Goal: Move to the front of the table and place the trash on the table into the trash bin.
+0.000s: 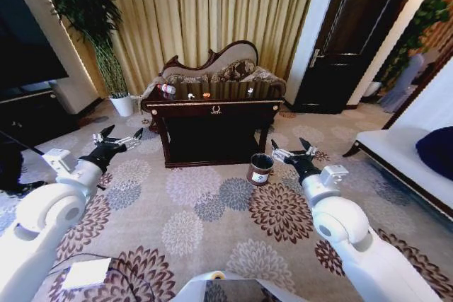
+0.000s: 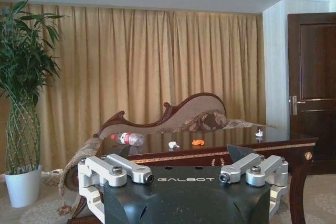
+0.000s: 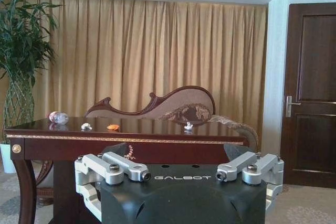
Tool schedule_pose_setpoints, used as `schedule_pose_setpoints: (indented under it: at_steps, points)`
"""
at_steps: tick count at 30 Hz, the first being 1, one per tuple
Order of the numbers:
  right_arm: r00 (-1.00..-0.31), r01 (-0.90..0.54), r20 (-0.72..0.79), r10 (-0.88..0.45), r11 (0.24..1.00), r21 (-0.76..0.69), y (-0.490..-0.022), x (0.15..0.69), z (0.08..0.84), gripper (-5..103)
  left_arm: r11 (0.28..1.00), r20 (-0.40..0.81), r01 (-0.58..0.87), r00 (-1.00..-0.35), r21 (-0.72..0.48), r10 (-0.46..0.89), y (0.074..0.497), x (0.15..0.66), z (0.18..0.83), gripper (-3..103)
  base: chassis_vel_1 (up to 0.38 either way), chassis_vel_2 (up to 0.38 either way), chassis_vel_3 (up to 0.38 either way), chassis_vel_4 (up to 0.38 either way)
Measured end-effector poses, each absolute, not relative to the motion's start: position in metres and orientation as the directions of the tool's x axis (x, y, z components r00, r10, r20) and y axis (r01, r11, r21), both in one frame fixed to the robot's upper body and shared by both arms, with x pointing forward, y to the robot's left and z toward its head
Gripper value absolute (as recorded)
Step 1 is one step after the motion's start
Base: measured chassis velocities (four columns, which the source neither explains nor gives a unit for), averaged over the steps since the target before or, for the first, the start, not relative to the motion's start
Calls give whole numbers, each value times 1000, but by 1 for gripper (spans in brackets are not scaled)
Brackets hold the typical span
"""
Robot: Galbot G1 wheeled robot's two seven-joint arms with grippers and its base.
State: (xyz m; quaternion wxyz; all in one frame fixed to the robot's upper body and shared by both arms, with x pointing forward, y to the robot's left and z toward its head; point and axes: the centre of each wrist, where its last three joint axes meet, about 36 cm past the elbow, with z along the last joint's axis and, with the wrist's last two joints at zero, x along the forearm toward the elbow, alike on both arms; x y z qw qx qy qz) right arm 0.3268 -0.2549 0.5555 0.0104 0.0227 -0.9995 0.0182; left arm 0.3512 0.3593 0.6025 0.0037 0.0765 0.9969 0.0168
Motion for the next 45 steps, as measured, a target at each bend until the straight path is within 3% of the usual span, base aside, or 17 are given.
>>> schedule_pose_setpoints:
  at_steps: [23,45]
  points:
    - [-999,-43,22,-43,998,-36,-259,332,547,100,988,-4,149,-989,30,149,361,353,600,100,-25,20,18,-17]
    - [-999,-40,18,-39,998,-41,-258,332,546,100,988,-7,150,-989,31,150,361,352,600,100,-184,193,189,-192]
